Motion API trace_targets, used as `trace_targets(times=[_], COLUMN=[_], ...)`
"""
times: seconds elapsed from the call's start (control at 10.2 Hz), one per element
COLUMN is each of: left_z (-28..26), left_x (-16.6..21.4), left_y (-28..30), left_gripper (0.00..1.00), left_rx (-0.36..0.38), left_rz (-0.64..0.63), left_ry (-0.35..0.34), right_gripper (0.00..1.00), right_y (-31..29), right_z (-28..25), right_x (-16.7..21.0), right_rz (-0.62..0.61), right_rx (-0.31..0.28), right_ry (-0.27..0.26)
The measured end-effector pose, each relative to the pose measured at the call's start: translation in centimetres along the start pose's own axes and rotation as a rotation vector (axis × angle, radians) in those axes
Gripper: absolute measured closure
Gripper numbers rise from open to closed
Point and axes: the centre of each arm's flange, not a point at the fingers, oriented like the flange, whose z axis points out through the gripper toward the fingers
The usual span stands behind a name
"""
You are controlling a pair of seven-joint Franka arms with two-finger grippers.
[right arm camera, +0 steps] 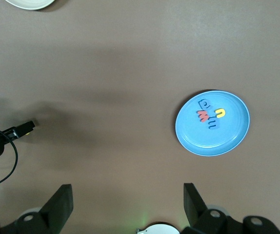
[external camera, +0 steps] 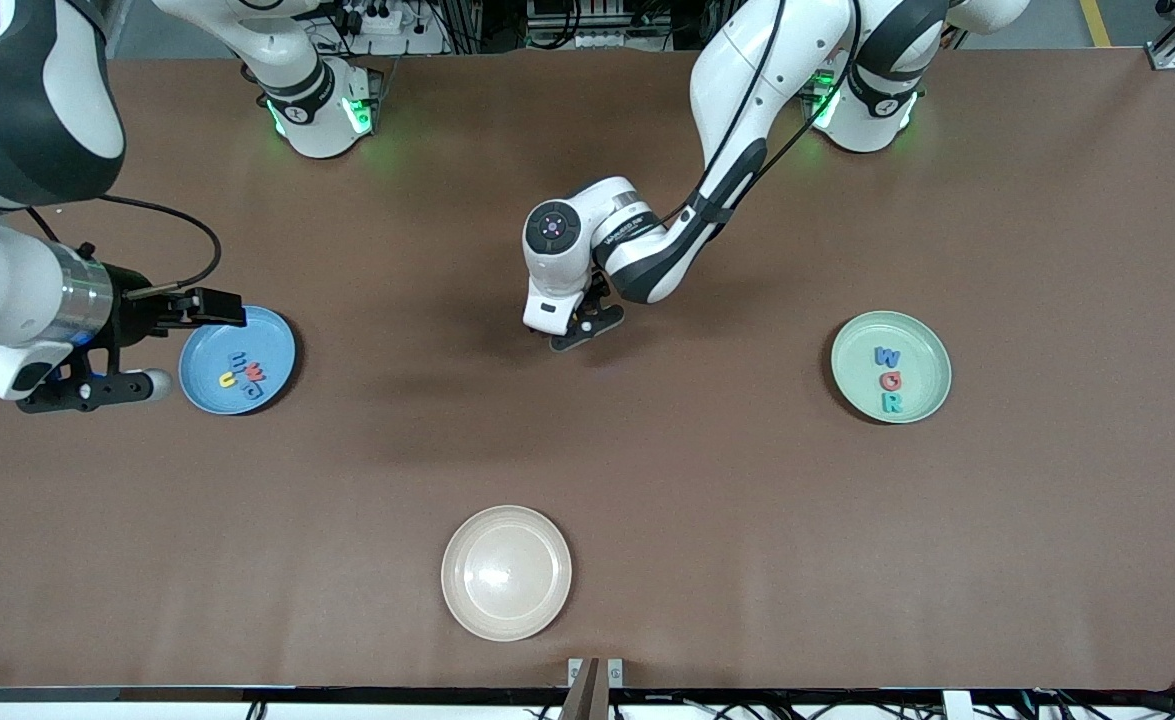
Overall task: Sort upper and lower case letters into plates
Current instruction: 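Grasp the yellow H with the left gripper while the right withdraws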
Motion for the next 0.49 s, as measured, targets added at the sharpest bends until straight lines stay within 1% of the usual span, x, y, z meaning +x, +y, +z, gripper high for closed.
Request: trace_targets(times=[0.1, 0.2, 0.29, 0.39, 0.49], left_z=[-0.11, -0.30, -0.52, -0.93, -0.77], left_x=[-0.01, -0.01, -0.01, 0.00, 0.00], left_y=[0.12, 0.18, 0.19, 0.25, 0.22], left_gripper=[0.27, 0.42, 0.55, 0.66, 0.67], left_rx=[-0.006, -0.007, -0.005, -0.008, -0.007], left_rz=[0.000, 0.000, 0.001, 0.000, 0.000], left_ry=[0.000, 0.001, 0.002, 0.003, 0.002], right_gripper=[0.00, 0.00, 0.00, 0.00, 0.00], right_y=[0.11, 0.17, 0.15, 0.16, 0.23], right_z=[-0.19, -0.26, -0.38, -0.73, -1.13], right_x=[-0.12, -0.16, -0.23, -0.45, -0.75], right_rz=[0.003, 0.004, 0.003, 0.004, 0.006], right_rx=[0.000, 0.000, 0.000, 0.000, -0.001], right_ry=[0.003, 0.005, 0.007, 0.013, 0.020])
